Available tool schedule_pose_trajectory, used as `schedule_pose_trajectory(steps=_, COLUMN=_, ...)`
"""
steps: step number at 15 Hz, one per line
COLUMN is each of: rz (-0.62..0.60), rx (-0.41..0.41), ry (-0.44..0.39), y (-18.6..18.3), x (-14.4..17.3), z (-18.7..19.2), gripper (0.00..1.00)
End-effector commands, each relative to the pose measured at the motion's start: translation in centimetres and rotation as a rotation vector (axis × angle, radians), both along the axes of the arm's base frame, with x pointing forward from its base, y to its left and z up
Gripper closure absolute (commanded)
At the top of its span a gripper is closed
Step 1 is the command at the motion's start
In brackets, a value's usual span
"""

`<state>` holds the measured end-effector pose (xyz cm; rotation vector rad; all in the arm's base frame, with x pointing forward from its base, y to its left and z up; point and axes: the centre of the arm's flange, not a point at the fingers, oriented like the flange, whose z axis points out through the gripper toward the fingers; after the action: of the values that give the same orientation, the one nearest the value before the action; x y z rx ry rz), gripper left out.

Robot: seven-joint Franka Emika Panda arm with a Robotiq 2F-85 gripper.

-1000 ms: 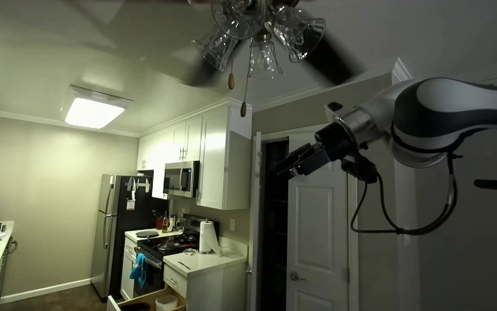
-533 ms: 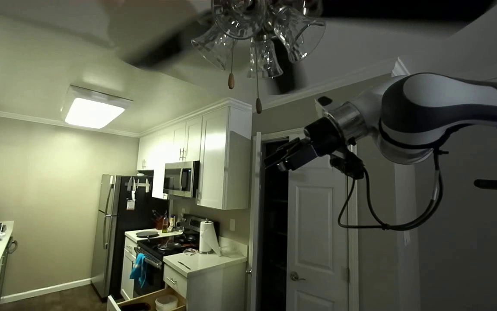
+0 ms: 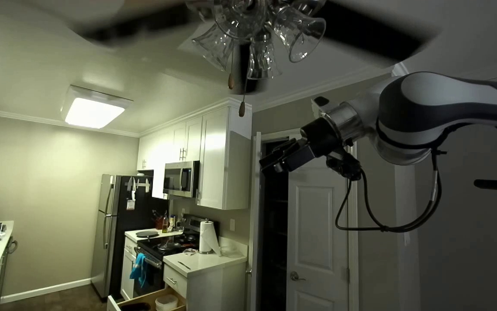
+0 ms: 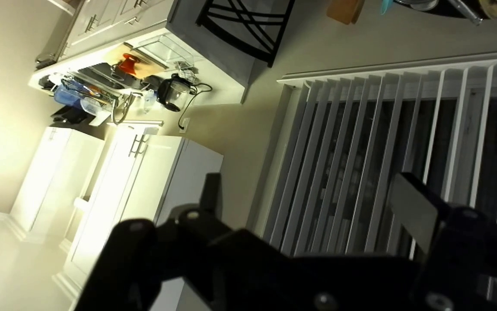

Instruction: Turn on the chandelier.

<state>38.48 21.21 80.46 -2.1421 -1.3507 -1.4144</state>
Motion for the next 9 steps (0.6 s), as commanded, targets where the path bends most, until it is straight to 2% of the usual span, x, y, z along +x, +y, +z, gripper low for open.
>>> schedule_pose_trajectory(steps=1, rz=0.000, rx=0.000, ry=0.000, y=0.0, x=0.0, z=0.0, gripper=0.00)
schedule_pose_trajectory(steps=5, rz=0.000, rx=0.000, ry=-0.006, y=0.1, x=0.1, z=0.1, gripper=0.00)
schedule_pose_trajectory(steps=9, rz=-0.071, rx=0.045, ry=-0.078, y=1.0, x=1.3, z=2.0, gripper=0.00)
